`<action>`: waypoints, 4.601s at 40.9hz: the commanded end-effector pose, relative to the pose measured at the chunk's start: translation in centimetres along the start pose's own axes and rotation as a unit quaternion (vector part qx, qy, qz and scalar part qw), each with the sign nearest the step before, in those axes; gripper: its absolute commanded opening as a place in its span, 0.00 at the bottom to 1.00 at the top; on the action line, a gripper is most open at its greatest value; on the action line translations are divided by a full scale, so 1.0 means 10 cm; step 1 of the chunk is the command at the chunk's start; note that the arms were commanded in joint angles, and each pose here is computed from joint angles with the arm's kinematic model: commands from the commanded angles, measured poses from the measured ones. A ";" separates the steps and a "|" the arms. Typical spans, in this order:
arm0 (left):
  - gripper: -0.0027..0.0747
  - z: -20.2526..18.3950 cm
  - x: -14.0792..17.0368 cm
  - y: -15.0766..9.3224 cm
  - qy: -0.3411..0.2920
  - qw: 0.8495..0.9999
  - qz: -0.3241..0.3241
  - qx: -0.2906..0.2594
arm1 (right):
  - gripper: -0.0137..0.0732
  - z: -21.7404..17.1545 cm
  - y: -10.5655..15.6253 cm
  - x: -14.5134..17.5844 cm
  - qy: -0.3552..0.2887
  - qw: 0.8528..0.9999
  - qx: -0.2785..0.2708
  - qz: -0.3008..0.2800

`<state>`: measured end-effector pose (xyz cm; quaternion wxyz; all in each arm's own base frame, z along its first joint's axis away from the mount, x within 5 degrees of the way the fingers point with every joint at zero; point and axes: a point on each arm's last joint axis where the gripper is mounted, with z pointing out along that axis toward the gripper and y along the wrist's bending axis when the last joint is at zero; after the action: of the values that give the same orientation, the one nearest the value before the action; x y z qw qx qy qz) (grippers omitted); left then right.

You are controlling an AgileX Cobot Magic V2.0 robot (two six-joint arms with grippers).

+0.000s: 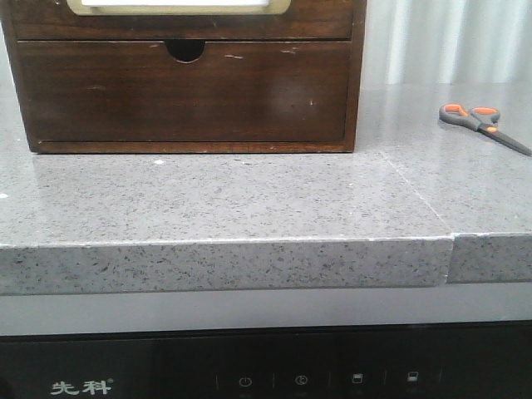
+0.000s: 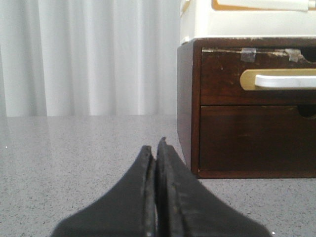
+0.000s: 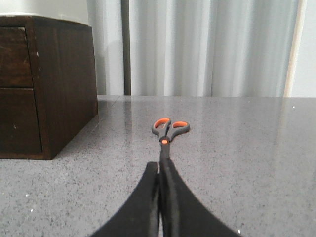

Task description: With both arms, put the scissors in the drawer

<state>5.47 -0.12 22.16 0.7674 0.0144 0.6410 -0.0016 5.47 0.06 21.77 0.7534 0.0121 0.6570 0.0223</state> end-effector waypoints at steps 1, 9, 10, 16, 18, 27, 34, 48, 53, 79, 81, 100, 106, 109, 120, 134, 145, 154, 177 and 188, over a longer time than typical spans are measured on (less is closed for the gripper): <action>0.01 -0.04 -0.33 0.01 -0.078 0.997 -0.005 -0.003 | 0.08 -0.05 0.02 -0.38 -0.070 0.997 -0.003 -0.013; 0.01 -0.13 -0.95 0.01 -0.090 0.996 -0.005 0.003 | 0.08 -0.15 0.04 -0.86 -0.053 0.998 -0.001 -0.021; 0.01 -0.13 -1.01 0.01 -0.087 0.996 -0.005 0.004 | 0.08 -0.16 0.04 -0.94 -0.054 0.998 -0.001 -0.021; 0.01 -0.13 -1.39 0.01 -0.050 0.999 -0.004 0.010 | 0.08 -0.14 0.06 -1.27 -0.031 0.999 0.000 -0.020; 0.01 -0.10 -1.50 0.01 -0.033 0.999 -0.004 0.012 | 0.08 -0.12 0.06 -1.39 -0.024 1.000 0.001 -0.020; 0.01 0.13 -1.77 0.01 0.060 0.998 -0.002 0.019 | 0.08 0.14 0.07 -1.63 0.052 0.998 0.004 -0.020; 0.01 0.33 -1.64 0.00 0.143 0.990 -0.002 0.023 | 0.08 0.37 0.07 -1.53 0.126 0.992 0.007 -0.021; 0.01 0.50 -1.40 -0.01 0.214 0.976 -0.003 0.026 | 0.08 0.68 0.04 -1.24 0.250 0.968 0.015 -0.034; 0.01 0.51 -1.34 -0.01 0.222 0.975 -0.003 0.026 | 0.08 0.75 0.03 -1.14 0.274 0.961 0.018 -0.042; 0.78 0.52 -1.37 -0.09 0.201 0.975 -0.081 0.053 | 0.72 0.75 -0.01 -1.09 0.294 0.952 0.030 -0.073; 0.78 0.53 -1.39 -0.11 0.189 0.975 -0.104 0.059 | 0.72 0.75 -0.01 -1.09 0.294 0.952 0.030 -0.073; 0.78 1.07 -1.27 -0.22 0.206 0.912 -0.346 0.073 | 0.72 0.75 -0.01 -1.09 0.294 0.952 0.030 -0.073; 0.78 1.33 -1.11 -0.28 0.252 0.877 -0.403 0.071 | 0.72 0.75 -0.01 -1.09 0.294 0.952 0.030 -0.073; 0.78 1.44 -1.07 -0.31 0.262 0.867 -0.415 0.086 | 0.72 0.75 -0.01 -1.09 0.294 0.952 0.030 -0.073; 0.78 1.85 -0.91 -0.47 0.296 0.819 -0.467 0.155 | 0.72 0.75 -0.01 -1.09 0.294 0.952 0.030 -0.073; 0.76 2.30 -0.65 -0.62 0.302 0.748 -0.542 0.235 | 0.72 0.75 -0.01 -1.09 0.294 0.952 0.030 -0.073; 0.76 2.60 -0.52 -0.68 0.324 0.719 -0.552 0.271 | 0.72 0.75 -0.01 -1.09 0.294 0.952 0.030 -0.073; 0.76 2.77 -0.53 -0.68 0.317 0.723 -0.549 0.273 | 0.72 0.75 -0.01 -1.09 0.294 0.952 0.030 -0.073; 0.20 2.82 -0.56 -0.72 0.318 0.711 -0.550 0.302 | 0.72 0.75 -0.01 -1.09 0.294 0.952 0.030 -0.073; 0.14 2.73 -0.58 -0.75 0.321 0.697 -0.547 0.333 | 0.72 0.75 -0.01 -1.09 0.294 0.952 0.030 -0.073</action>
<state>32.56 -7.93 29.43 0.2947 -0.1468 0.7366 -0.5908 11.00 -0.52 32.35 0.4914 -0.0120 0.8699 -0.0419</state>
